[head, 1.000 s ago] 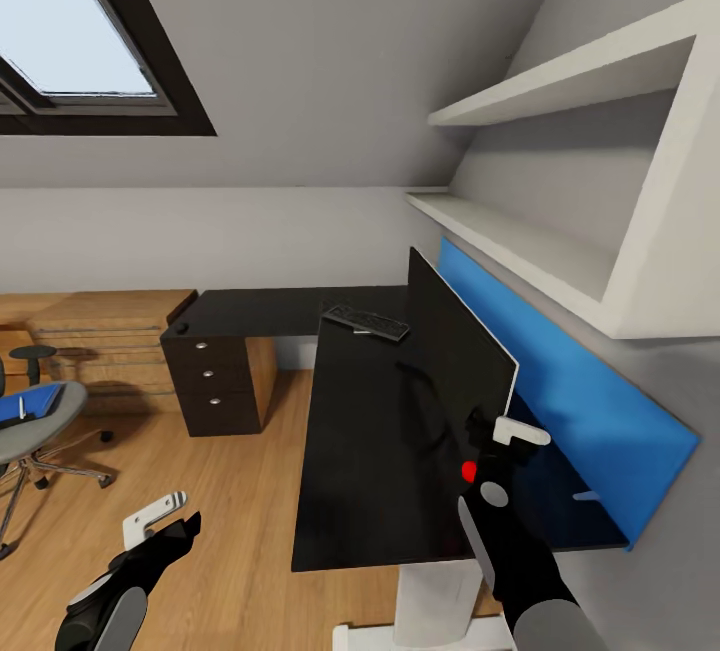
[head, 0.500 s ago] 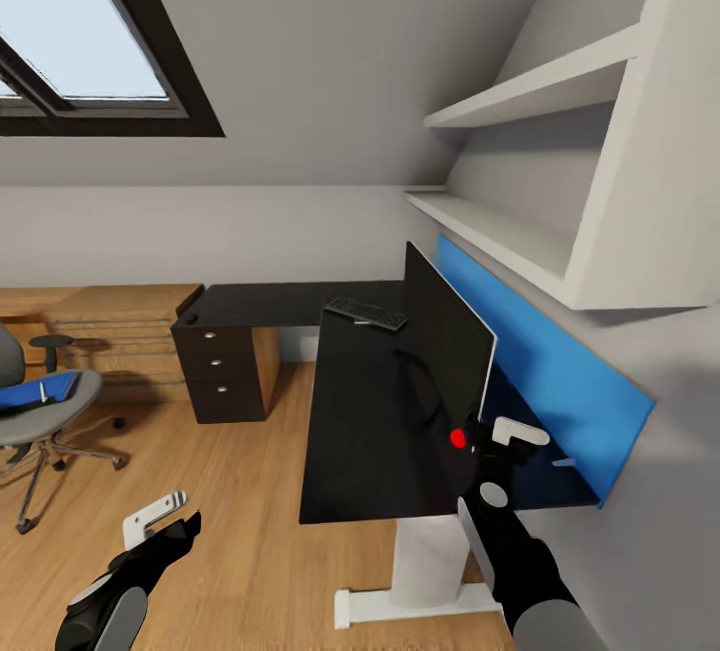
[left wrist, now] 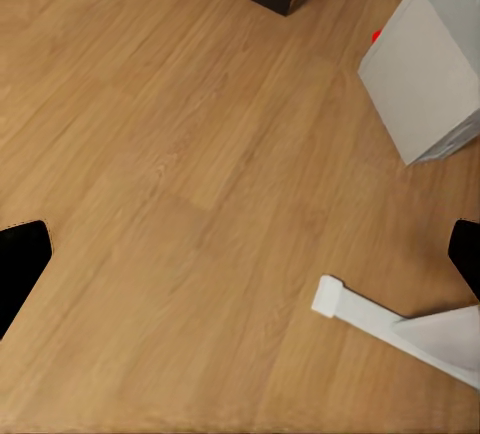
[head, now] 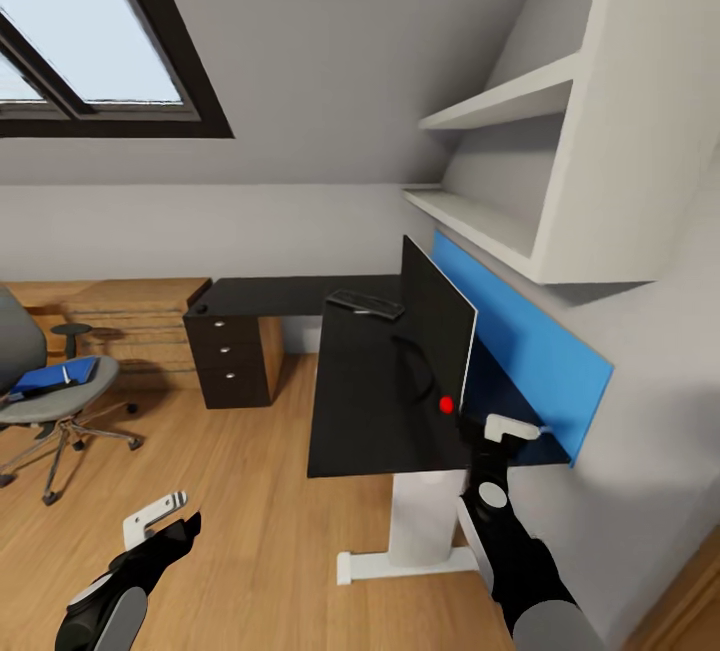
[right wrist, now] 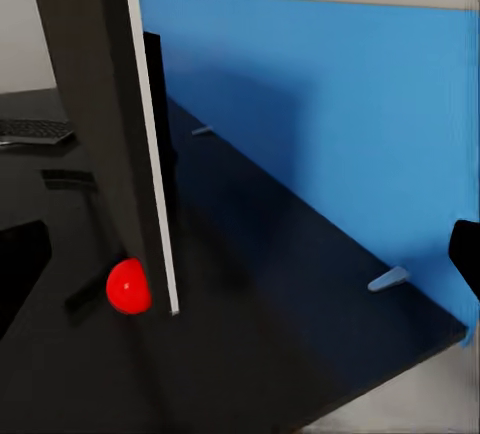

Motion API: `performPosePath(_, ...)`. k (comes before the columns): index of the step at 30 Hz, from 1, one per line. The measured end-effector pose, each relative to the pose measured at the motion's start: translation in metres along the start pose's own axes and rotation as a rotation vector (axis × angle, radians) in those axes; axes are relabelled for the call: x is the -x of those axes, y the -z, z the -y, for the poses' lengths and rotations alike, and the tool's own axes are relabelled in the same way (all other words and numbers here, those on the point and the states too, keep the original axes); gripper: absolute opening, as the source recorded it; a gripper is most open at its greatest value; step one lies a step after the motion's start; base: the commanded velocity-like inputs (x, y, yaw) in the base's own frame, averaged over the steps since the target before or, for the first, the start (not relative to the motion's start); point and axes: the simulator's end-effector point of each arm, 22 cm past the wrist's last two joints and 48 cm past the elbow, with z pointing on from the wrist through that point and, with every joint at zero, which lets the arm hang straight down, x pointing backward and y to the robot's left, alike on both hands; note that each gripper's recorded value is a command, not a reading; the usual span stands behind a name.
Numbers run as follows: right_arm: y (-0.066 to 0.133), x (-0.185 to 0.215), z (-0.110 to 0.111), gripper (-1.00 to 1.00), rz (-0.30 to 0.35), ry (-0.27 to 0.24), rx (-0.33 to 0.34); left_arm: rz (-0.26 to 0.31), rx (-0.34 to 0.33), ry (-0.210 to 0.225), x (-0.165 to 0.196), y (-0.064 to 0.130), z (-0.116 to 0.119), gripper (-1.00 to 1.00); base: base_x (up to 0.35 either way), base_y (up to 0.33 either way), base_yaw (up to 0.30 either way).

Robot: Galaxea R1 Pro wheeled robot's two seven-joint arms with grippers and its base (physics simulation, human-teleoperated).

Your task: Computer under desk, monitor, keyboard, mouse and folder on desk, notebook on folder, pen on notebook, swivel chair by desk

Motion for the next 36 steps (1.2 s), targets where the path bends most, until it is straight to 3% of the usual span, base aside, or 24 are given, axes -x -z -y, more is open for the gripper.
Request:
performPosePath(13, 0.001, -0.003, -0.001, 1.00, -0.003, 0.007, 0.006, -0.048, 0.011, -0.016, -0.021, -0.006, -0.004, 1.00, -0.321, 0.000, 0.000)
performPosePath(18, 0.015, -0.028, 0.004, 1.00, -0.044, 0.015, 0.006, -0.074, 0.014, -0.028, -0.034, -0.008, -0.004, 1.00, -0.088, 0.000, 0.000)
performPosePath(19, 0.041, -0.070, 0.010, 1.00, -0.111, 0.046, 0.031, -0.187, 0.083, -0.051, -0.088, -0.019, -0.034, 1.00, -0.005, 0.000, 0.000)
performPosePath(20, 0.078, -0.125, 0.024, 1.00, -0.206, 0.078, 0.048, -0.273, 0.142, -0.068, -0.130, -0.022, -0.061, 1.00, -0.004, 0.000, 0.000)
performPosePath(23, 0.102, -0.155, 0.024, 1.00, -0.247, 0.092, 0.091, -0.284, 0.204, -0.081, -0.154, -0.023, -0.089, 1.00, -0.002, 0.000, 0.000)
performPosePath(25, 0.120, -0.177, 0.026, 1.00, -0.262, 0.094, 0.111, -0.256, 0.244, -0.095, -0.164, -0.024, -0.106, 1.00, 0.000, 0.000, 0.000)
performPosePath(27, 0.149, -0.211, 0.031, 1.00, -0.280, 0.092, 0.131, -0.216, 0.292, -0.138, -0.182, -0.022, -0.129, 1.00, 0.000, 0.000, 0.000)
performPosePath(31, 0.186, -0.248, 0.039, 1.00, -0.325, 0.102, 0.151, -0.228, 0.326, -0.191, -0.215, -0.011, -0.150, 1.00, 0.000, 0.000, 0.000)
performPosePath(36, 0.219, -0.282, 0.053, 1.00, -0.402, 0.127, 0.158, -0.244, 0.311, -0.213, -0.241, -0.002, -0.156, 1.00, 0.000, 0.000, 0.004)
